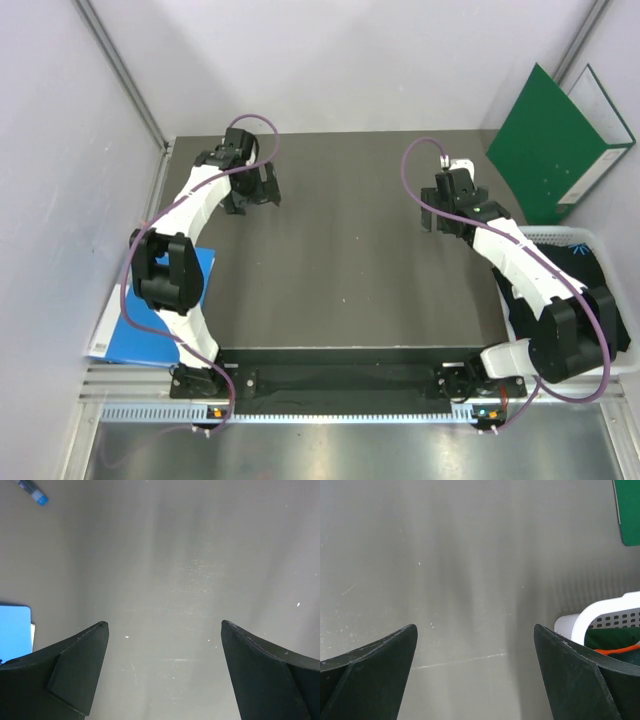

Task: Fold and stack the t-shirts
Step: Grab crumpled tshirt from bin with the right arm

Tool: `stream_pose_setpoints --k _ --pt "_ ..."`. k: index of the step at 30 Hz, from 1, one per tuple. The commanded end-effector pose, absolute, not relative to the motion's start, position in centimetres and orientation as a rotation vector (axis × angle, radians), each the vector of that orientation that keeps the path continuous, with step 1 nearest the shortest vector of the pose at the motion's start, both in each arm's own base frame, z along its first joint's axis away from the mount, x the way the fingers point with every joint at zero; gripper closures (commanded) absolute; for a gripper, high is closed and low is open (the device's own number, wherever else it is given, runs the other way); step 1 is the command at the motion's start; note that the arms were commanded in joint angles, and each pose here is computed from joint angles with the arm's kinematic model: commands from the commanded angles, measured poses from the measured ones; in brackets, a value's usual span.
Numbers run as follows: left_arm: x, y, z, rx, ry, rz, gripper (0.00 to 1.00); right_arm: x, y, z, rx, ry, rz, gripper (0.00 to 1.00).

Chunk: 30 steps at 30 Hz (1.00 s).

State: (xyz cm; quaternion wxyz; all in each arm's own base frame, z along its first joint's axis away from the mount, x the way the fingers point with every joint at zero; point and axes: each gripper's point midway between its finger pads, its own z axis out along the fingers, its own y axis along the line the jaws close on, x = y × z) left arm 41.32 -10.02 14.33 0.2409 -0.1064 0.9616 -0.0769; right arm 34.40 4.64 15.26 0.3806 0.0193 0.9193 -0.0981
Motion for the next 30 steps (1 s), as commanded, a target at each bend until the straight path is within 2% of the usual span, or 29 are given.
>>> stream_pose_setpoints --k 1,10,16,20,26,30 --pt "42.1 -9.8 15.2 -0.307 2.614 -0.176 0.02 34.9 4.6 17.1 0.073 2.284 -0.231 0.0" --pt "41.7 -6.9 13.4 -0.401 2.679 0.093 0.02 35.4 4.6 18.2 0.077 2.263 -0.233 0.0" --pt "40.8 -5.4 11.8 -0.436 2.726 0.237 0.02 34.7 2.0 20.3 0.211 2.189 -0.365 0.0" --pt "39.9 -5.0 10.4 -0.453 2.771 0.289 0.02 32.8 -1.4 21.9 0.318 2.119 -0.558 0.0" --pt "39.4 -3.8 9.6 -0.432 2.82 0.428 0.02 29.1 -4.6 24.0 0.46 2.027 -0.66 0.01" --pt "39.0 -2.3 10.4 -0.277 2.853 0.725 0.02 26.4 -6.6 25.0 0.56 1.974 -0.674 0.03"
